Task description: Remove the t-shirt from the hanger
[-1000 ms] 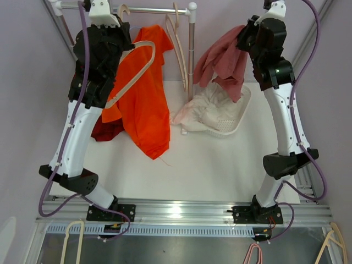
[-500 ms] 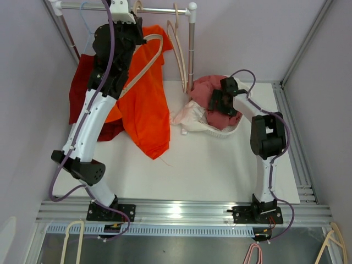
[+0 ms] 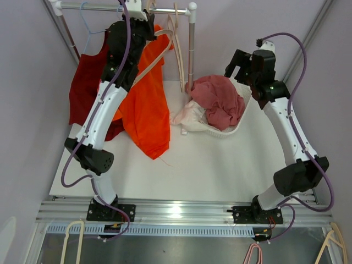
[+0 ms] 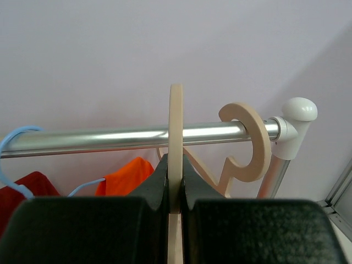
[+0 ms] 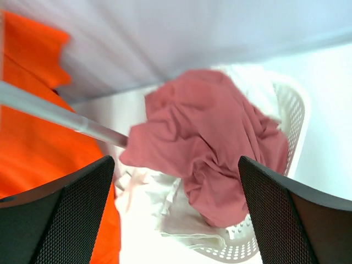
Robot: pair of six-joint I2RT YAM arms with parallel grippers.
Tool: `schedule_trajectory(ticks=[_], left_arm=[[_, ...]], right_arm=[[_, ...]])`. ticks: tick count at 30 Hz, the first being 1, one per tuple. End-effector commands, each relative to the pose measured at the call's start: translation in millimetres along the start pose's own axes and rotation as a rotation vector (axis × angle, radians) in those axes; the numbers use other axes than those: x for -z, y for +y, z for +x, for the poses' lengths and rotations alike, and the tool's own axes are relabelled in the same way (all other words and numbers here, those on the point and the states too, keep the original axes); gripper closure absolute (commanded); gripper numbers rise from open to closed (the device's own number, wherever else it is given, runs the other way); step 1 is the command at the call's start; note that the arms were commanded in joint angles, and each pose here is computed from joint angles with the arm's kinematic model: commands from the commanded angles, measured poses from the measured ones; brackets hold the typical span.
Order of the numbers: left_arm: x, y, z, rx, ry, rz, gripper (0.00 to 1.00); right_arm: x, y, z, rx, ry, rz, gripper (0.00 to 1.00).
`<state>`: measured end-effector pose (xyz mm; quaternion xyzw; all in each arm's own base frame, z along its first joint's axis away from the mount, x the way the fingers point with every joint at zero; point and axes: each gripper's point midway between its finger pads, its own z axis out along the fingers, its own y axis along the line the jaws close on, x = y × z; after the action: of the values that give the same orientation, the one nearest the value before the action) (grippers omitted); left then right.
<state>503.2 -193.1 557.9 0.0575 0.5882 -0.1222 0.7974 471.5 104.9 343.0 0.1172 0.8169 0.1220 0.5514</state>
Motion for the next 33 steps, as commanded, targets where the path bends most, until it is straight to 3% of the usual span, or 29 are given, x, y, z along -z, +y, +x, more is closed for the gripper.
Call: schedule_trajectory(ticks=[1,12,20,30,33], left_arm=[[-7,-4,-27,0.036,-0.098,0.033,0.99],[-27,-15,12,0.057,-0.054,0.073,0.99],[-31,-20,0,0.068,-0.085,0.094,0.99],[-34,-31,14,0.077,-0.055,0.141,0.99],[-33,-32,16,0.077,-0.047,0.144,0.9]], right_arm=[[8,-4,-5,0.031,-0.004,0.011,0.01],[23,2,-8,0.037,-0.028,-0.041,0.0],[29,4,-10,0.032,-0.038,-0.057,0.01],[32,6,-6,0.028,-0.029,-0.073,0.01],[32,6,-6,0.03,-0.03,-0.075,0.0]])
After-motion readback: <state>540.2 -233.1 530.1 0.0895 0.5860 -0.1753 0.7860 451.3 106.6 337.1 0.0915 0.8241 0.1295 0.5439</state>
